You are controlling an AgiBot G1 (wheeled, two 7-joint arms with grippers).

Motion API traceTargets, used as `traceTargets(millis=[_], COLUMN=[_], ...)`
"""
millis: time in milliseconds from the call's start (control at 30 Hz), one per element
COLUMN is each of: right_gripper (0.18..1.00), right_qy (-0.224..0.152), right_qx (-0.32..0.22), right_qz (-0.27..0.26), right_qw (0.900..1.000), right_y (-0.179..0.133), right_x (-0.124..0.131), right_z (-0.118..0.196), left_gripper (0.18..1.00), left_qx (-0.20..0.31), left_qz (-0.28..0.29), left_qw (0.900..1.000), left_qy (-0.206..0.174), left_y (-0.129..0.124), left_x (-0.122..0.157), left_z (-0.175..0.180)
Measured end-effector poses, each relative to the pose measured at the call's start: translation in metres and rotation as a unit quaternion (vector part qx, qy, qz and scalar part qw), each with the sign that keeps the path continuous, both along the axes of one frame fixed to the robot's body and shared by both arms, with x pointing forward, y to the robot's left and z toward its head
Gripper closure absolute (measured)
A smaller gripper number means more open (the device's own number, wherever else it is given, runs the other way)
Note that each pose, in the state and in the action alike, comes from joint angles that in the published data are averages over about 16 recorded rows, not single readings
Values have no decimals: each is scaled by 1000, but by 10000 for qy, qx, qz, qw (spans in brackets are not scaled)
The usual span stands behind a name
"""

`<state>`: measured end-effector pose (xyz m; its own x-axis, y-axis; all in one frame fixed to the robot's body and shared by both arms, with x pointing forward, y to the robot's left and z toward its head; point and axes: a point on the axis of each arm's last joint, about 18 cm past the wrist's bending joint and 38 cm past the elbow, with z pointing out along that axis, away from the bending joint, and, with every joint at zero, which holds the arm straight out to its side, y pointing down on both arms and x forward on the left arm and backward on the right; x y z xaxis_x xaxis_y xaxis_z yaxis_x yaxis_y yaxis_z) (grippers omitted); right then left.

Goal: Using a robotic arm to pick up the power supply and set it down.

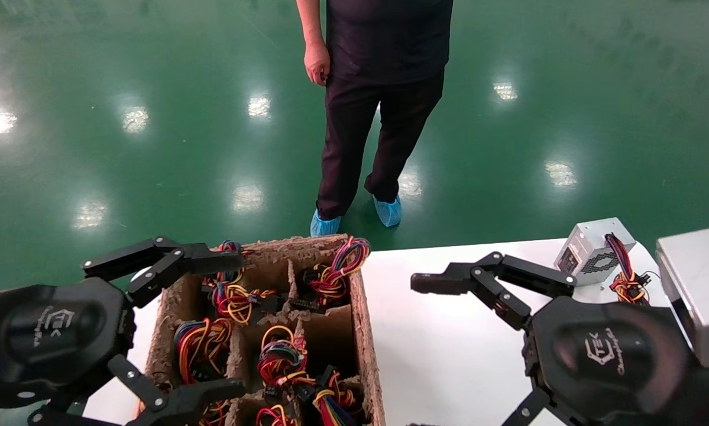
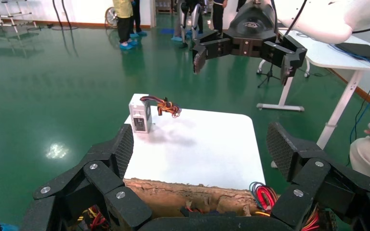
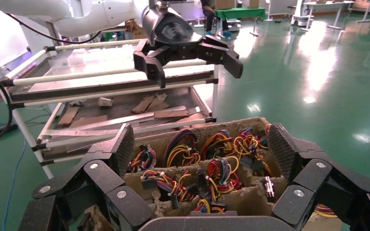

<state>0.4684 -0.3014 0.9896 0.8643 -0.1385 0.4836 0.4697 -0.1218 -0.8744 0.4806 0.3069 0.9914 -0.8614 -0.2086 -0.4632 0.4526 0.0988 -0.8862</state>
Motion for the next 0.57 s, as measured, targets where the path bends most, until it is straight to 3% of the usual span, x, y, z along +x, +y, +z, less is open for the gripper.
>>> traceTargets(millis=[567], right_gripper=[179], right_qy=[7], right_qx=[112], right_qz=[-116], right_qw=[9999], right_y=[0], right_x=[5], right_z=[2], left_gripper=[184], left_qx=[0], left_qz=[0], left_qw=[10000], left_qy=[0], left_y=[0], left_x=[0], left_z=[0])
